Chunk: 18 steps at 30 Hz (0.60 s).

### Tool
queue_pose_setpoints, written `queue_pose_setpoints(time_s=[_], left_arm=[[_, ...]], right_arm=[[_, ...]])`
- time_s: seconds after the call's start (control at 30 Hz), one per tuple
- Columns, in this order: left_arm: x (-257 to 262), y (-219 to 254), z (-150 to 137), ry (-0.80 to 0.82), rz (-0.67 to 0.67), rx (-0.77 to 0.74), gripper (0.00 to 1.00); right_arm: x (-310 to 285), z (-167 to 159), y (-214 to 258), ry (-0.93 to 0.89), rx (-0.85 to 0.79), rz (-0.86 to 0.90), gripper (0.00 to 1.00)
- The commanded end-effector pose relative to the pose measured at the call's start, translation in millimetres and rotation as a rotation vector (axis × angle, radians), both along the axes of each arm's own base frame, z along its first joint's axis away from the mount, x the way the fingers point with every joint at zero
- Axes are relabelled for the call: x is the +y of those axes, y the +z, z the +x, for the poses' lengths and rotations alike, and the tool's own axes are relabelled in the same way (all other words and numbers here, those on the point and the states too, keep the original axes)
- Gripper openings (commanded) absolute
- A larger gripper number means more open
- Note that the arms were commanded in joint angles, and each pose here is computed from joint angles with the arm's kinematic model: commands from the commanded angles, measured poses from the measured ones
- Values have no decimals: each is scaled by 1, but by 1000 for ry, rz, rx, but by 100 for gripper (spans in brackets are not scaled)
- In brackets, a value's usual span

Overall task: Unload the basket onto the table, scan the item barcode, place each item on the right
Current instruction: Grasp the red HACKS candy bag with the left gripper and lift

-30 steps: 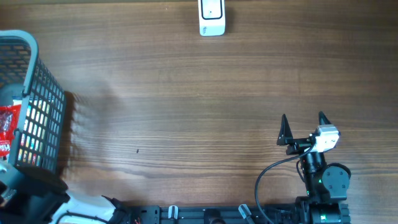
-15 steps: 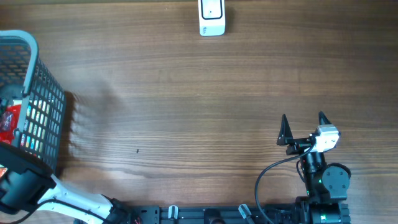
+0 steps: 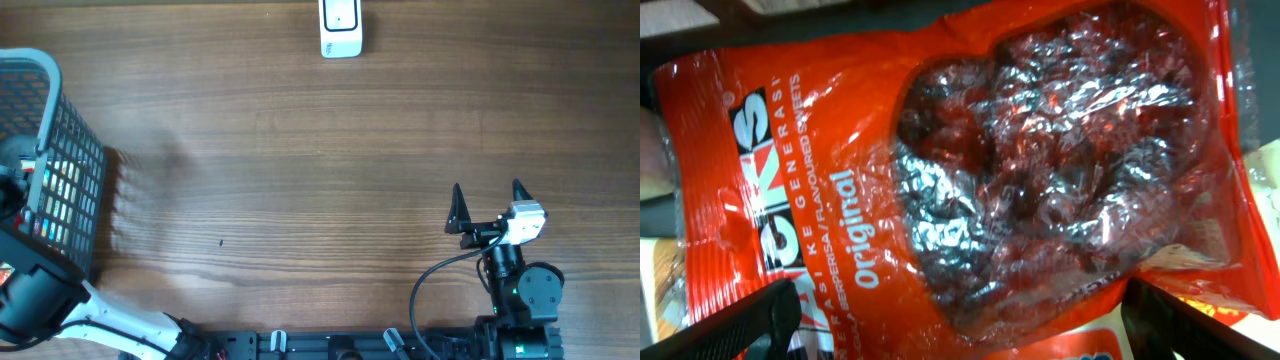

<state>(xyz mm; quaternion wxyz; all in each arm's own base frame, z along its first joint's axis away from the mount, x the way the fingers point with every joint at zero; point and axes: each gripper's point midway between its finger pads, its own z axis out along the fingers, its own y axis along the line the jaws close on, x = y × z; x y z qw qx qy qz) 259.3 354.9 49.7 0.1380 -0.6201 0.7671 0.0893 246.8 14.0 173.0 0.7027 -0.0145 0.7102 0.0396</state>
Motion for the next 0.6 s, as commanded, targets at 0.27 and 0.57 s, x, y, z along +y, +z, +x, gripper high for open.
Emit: queue_pose_setpoints(time_s=[0.27,0.57], left_arm=[[0,-1,-2,-5,15,3,4],[-6,184,-6,-4,368,-283,4]], right_arm=[[-2,0,1,-10,-6,-9,100],[-2,0,1,-10,-6,-9,100]])
